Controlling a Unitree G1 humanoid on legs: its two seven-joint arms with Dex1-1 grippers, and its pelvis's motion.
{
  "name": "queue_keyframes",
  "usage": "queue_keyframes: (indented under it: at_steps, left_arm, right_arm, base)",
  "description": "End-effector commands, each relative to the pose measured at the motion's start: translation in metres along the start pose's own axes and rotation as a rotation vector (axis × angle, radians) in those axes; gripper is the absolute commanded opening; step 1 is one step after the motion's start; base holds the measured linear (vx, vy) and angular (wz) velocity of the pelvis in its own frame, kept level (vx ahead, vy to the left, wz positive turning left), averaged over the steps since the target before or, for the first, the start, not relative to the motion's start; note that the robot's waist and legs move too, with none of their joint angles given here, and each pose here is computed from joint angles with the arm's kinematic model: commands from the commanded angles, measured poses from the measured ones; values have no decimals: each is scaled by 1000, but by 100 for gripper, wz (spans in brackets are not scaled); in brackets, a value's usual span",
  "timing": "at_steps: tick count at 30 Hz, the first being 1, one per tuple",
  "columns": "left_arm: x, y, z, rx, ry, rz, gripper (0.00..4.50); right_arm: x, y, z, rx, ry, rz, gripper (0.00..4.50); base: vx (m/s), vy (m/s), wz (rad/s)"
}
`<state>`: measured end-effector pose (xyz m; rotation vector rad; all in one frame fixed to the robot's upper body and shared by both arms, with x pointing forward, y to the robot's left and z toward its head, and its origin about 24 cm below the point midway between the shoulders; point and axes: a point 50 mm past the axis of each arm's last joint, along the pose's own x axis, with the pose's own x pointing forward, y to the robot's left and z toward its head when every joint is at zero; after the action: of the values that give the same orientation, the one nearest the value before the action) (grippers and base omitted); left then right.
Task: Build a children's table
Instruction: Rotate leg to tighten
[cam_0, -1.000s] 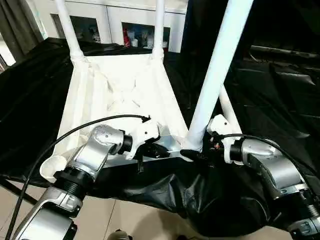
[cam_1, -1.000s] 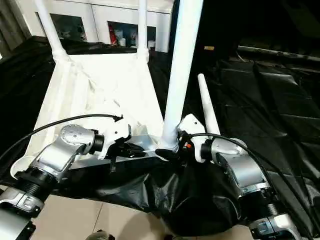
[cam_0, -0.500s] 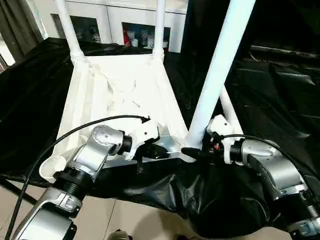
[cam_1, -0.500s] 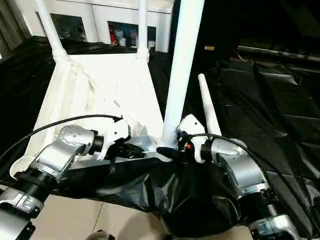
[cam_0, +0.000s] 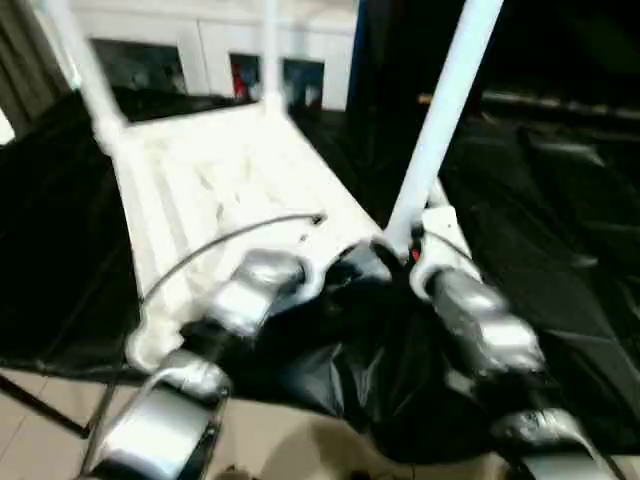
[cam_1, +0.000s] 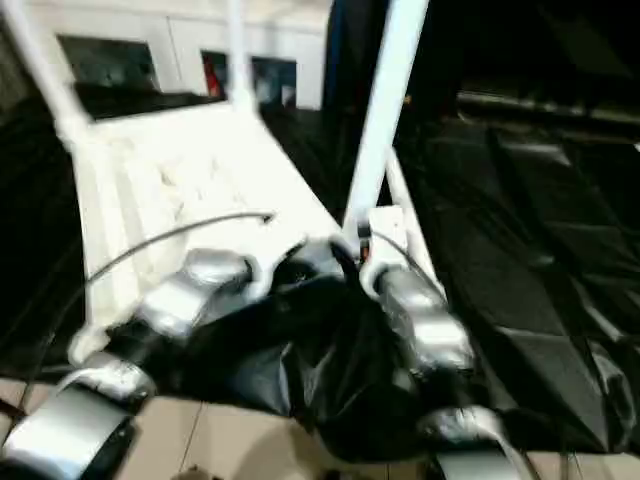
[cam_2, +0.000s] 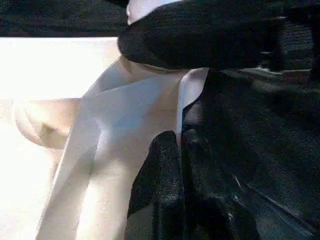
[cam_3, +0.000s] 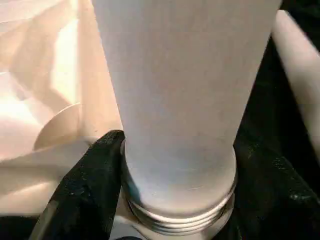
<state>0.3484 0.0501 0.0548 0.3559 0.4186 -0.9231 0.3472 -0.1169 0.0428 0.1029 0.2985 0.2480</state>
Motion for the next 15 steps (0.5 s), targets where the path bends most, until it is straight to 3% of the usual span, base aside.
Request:
queue_keyframes:
  at_steps: [1, 3, 6, 11, 12, 15]
  left_arm:
    - [0, 6, 7, 3, -15, 70, 0]
    - [2, 3, 12, 16, -50, 29, 0]
    - [1, 3, 13, 19, -62, 15, 0]
    - [-6, 2, 13, 66, -109, -83, 0]
    - [-8, 4, 11, 69, -104, -94, 0]
    - [-16, 8, 6, 80, -89, -121, 0]
  right_arm:
    - [2, 15, -18, 78, 67, 46, 275]
    - [5, 23, -8, 83, 32, 92, 345]
    - [6, 24, -3, 79, 10, 106, 365]
    - [-3, 14, 12, -60, -52, 230, 399]
    - [-7, 10, 14, -95, -50, 253, 425]
    - [-19, -1, 15, -171, -17, 335, 438]
  base:
    - [0, 0, 0]
    - [0, 0, 0]
    - [0, 0, 0]
    - [0, 0, 0]
    - [0, 0, 0]
    - [0, 0, 0]
